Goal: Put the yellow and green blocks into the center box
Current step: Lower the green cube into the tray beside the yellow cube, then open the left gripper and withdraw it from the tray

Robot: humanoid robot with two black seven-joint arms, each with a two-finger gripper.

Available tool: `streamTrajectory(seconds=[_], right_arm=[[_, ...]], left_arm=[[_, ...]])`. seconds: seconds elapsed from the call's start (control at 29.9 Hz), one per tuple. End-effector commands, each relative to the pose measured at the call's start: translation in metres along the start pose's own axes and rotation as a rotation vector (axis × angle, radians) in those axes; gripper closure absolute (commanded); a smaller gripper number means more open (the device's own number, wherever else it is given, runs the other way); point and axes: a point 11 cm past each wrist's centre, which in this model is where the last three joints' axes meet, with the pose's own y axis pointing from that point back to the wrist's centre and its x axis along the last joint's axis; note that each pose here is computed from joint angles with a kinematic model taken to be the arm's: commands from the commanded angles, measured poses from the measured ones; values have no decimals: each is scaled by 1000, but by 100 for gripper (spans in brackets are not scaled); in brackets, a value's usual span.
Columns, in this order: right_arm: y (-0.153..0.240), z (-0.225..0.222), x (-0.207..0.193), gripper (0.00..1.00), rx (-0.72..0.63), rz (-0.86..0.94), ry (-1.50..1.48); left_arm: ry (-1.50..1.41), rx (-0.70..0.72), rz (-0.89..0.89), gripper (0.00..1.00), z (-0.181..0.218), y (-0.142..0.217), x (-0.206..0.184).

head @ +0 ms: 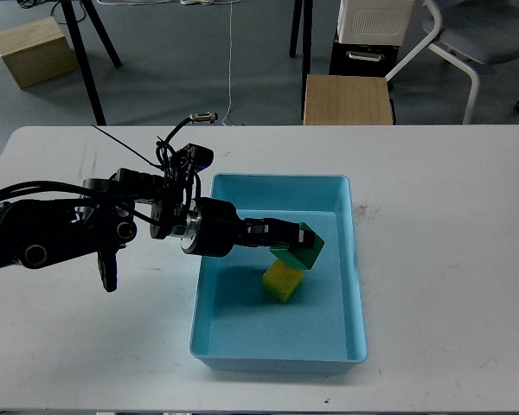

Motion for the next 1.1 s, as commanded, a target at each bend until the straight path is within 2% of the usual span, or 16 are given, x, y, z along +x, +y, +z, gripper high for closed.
streamTrajectory(seconds=[0.0, 0.07, 0.17, 0.23, 0.27, 0.3, 0.4, 0.47, 0.57, 0.67, 0.7, 0.74, 0.8, 0.87, 0.94, 1.07], right_arm=[[-1, 1, -1, 1, -1, -1, 0], [-1, 1, 0, 1, -1, 0, 0], [-1, 1, 0, 1, -1, 0, 0], [-1, 1, 0, 1, -2, 2, 0], [-1, 1, 0, 1, -2, 2, 0], [-1, 1, 0, 1, -2, 2, 0], [-1, 0, 0, 1, -1, 2, -2], [-1, 0, 1, 1, 1, 6, 0], [-2, 0, 2, 1, 1, 9, 0], [-2, 0, 1, 1, 1, 8, 0], [-2, 0, 1, 1, 1, 8, 0], [-2, 0, 2, 1, 1, 9, 0], [-2, 0, 3, 1, 2, 12, 0], [-2, -1, 5, 1, 4, 19, 0], [-2, 0, 5, 1, 3, 20, 1], [-3, 0, 4, 1, 2, 18, 0]], left_arm=[[3, 0, -2, 5, -1, 0, -1], [0, -1, -3, 10, -1, 0, -1], [-4, -26, -2, 28, 2, 0, -1], [-23, -39, -4, 37, 3, 0, -1], [-37, -37, -6, 46, 3, 0, -1], [-51, -28, -6, 50, 1, 0, -1], [-59, -25, -2, 48, 1, 0, -1], [-62, -25, -5, 58, 0, -1, -2], [-65, -26, -9, 66, 0, -1, -4], [-67, -26, -2, 68, 0, 0, -3], [-69, -28, -1, 68, 1, 0, -2], [-67, -25, -3, 61, 1, -1, -2], [-68, -20, 6, 31, 2, 0, 1], [-69, -31, 10, 18, 4, -1, 1], [-57, -42, 16, 2, 5, 0, 1], [-45, -54, 19, 0, 8, 0, 3]])
